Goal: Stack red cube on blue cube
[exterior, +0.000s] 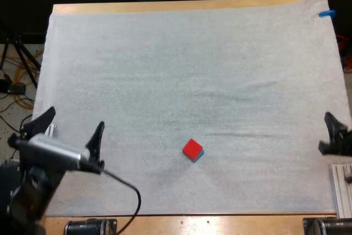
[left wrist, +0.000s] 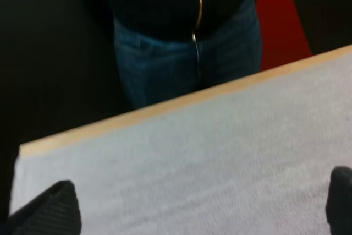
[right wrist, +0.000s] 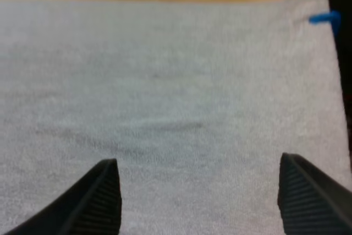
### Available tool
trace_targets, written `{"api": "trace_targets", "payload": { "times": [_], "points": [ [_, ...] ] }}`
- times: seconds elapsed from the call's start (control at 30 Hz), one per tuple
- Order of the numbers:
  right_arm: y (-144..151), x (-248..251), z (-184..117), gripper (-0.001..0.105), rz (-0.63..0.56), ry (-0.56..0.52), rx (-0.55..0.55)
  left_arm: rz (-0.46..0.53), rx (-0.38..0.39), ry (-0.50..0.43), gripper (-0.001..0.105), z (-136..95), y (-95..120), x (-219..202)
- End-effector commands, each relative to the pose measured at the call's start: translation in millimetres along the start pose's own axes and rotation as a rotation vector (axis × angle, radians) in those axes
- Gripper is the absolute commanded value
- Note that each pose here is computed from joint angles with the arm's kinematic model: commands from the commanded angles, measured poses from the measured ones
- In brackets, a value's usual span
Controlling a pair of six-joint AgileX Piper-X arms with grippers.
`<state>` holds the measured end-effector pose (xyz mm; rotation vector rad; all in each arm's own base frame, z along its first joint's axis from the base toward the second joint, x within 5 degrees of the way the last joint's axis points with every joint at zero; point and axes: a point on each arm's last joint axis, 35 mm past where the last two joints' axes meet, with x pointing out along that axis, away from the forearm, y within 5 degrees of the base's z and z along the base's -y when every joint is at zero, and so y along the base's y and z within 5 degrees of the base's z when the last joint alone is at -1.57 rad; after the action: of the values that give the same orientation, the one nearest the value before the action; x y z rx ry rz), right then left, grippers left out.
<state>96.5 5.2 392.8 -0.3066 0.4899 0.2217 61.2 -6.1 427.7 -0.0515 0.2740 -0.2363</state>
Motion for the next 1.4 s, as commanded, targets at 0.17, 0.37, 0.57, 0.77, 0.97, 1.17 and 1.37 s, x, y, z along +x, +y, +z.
{"api": "trace_targets", "payload": {
  "times": [0.17, 0.37, 0.57, 0.77, 0.97, 1.17, 1.37],
  "points": [
    [16, -22, -35, 0.059, -0.023, -0.071, 0.024, -0.018, 0.042, -0.046, 0.087, -23, -13, -36],
    [31, -33, -70, 0.059, -0.028, -0.137, 0.042, -0.017, 0.064, -0.114, 0.087, -60, -21, -60],
    [42, -37, -95, 0.059, 0.014, -0.172, 0.035, -0.019, 0.015, 0.016, 0.087, -93, -20, -58],
    [44, -29, -104, 0.059, 0.033, -0.137, 0.037, -0.036, -0.029, 0.154, 0.087, -110, -19, -54],
    [43, -24, -101, 0.059, 0.039, -0.187, 0.015, -0.034, -0.003, 0.062, 0.087, -106, -14, -38],
    [43, -11, -103, 0.059, 0.032, -0.208, 0.013, -0.03, -0.068, -0.006, 0.087, -104, -10, -25],
    [43, -7, -107, 0.059, 0.038, -0.194, 0.023, 0.078, -0.129, 0.028, 0.087, -115, -3, -15]
  ]
}}
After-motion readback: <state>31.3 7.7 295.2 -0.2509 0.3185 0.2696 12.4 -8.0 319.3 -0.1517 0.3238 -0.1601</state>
